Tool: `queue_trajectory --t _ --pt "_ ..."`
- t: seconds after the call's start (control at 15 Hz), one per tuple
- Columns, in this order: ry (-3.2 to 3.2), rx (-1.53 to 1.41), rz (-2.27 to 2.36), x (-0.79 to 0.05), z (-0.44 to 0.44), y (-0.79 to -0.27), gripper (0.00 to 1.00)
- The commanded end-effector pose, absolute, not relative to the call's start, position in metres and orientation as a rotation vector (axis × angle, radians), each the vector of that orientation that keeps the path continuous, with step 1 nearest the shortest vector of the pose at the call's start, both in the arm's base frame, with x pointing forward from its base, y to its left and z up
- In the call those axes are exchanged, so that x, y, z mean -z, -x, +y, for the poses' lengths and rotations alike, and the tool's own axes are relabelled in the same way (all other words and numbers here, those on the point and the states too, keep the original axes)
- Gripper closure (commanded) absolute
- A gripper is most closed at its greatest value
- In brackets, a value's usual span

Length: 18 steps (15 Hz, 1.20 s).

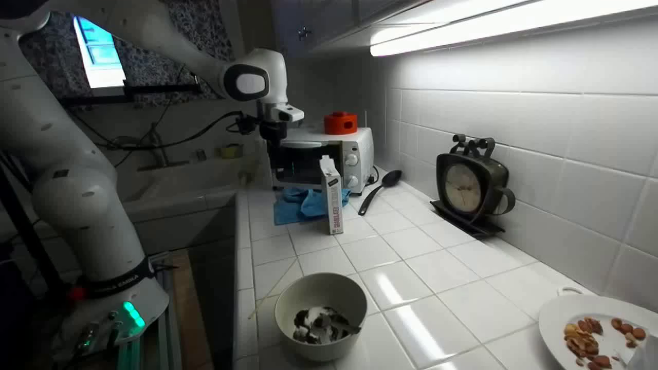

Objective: Use the blue towel to wipe the oven.

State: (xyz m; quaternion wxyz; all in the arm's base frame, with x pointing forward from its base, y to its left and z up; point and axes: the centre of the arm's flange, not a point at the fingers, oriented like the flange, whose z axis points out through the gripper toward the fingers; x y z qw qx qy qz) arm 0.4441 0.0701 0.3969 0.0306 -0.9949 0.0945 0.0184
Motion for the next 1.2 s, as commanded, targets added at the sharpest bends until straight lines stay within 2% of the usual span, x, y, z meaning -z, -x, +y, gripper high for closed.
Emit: queue_trajectory --t 0.0,0.4,0.8,1.13 --pt "3.066 -0.057 0.291 -0.397 0.070 -0.444 0.00" --pt "3.066 -0.057 0.291 -0.397 0.070 -0.444 0.00" --pt "3.227 0.270 0.313 -0.396 0.054 -0.487 0.00" --pt "3.257 0.188 0.246 -0.354 0.044 -0.496 0.00"
